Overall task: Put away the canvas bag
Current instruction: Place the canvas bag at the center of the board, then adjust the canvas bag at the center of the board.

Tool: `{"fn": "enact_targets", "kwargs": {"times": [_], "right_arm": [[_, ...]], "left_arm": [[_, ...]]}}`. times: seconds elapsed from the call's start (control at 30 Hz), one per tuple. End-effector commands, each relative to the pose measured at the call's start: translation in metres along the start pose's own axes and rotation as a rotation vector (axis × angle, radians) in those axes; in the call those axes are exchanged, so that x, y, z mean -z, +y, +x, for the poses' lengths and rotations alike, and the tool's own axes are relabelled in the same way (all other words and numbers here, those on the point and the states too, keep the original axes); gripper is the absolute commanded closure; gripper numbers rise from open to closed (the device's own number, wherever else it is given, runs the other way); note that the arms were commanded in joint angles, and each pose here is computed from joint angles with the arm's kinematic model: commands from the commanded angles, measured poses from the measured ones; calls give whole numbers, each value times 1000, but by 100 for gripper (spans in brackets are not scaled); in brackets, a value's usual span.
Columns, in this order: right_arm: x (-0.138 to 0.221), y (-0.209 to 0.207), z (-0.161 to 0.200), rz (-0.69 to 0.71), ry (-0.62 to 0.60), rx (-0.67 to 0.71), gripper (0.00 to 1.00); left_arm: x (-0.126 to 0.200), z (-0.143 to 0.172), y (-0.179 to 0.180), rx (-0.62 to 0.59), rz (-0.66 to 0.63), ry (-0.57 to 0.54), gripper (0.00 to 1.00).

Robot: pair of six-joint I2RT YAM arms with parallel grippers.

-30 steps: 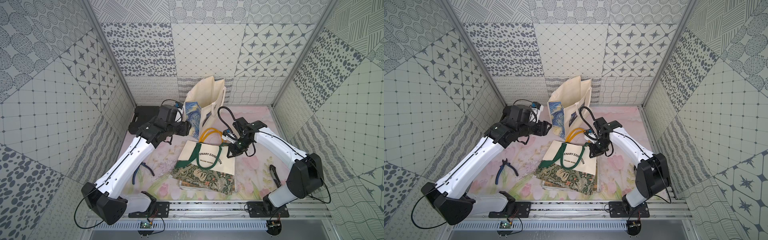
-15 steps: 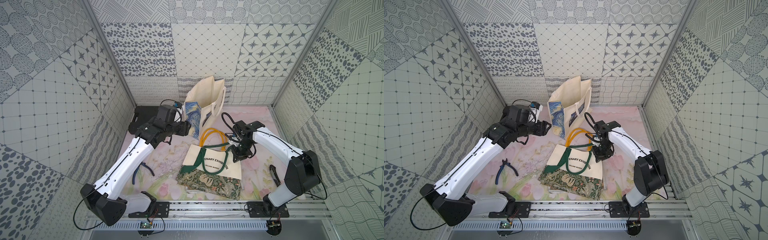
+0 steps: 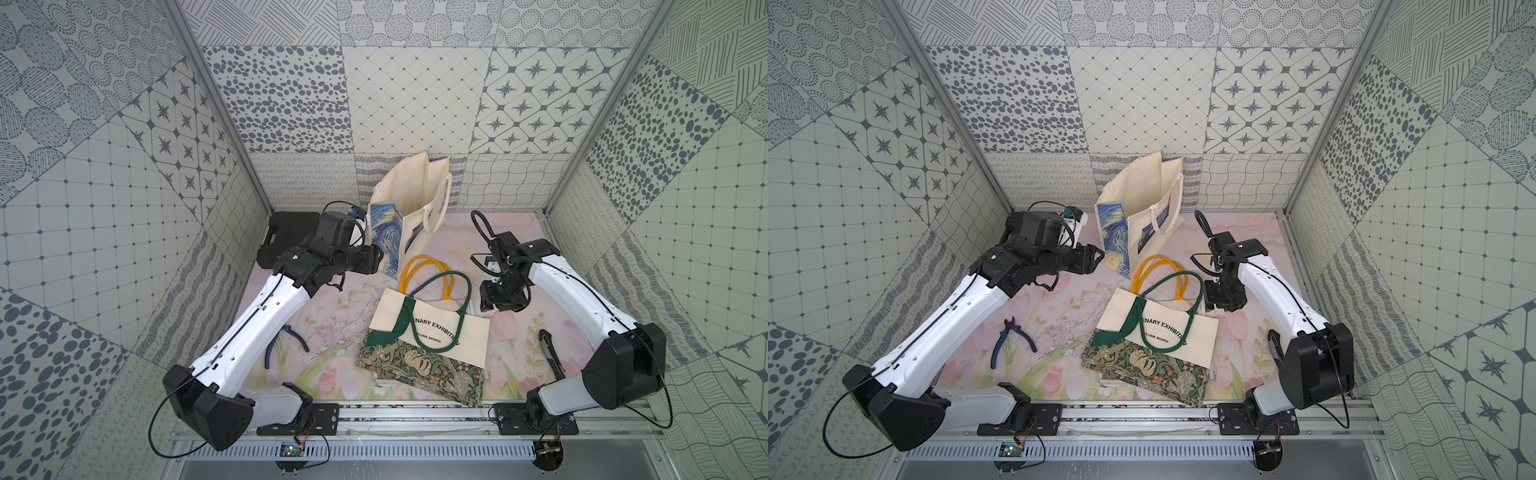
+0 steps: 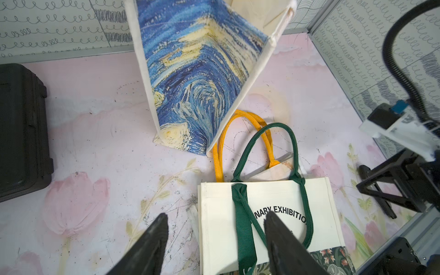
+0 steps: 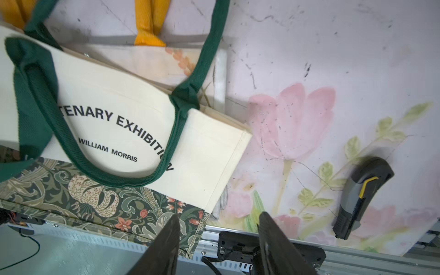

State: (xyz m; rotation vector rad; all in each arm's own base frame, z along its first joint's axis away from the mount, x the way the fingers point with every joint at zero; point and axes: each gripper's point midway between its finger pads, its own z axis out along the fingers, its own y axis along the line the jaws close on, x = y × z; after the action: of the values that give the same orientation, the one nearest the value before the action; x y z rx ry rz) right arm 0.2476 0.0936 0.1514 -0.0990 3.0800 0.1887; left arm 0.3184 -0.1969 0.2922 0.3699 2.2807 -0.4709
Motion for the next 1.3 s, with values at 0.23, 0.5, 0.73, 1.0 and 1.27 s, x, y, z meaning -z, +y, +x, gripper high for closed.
{"fn": "enact_targets", "kwargs": {"times": [0.23,0.5,0.73,1.0,1.27], "right_arm": [[-24,7,-42,-76,-65,-111,46],[-48,7,-84,-47,-99,-148,53],[-68,-3,-121,22,-172,-176,59],[-96,2,-147,27,-141,-181,60],[-107,3,-152,18,-139,-205,77]], "left_arm": [[-21,33,-8,109,73,101,34],[-35,57,-4,162,71,159,35],[-41,61,-1,160,62,160,35],[-46,62,0,139,58,161,35],[-49,64,3,132,50,170,35]]}}
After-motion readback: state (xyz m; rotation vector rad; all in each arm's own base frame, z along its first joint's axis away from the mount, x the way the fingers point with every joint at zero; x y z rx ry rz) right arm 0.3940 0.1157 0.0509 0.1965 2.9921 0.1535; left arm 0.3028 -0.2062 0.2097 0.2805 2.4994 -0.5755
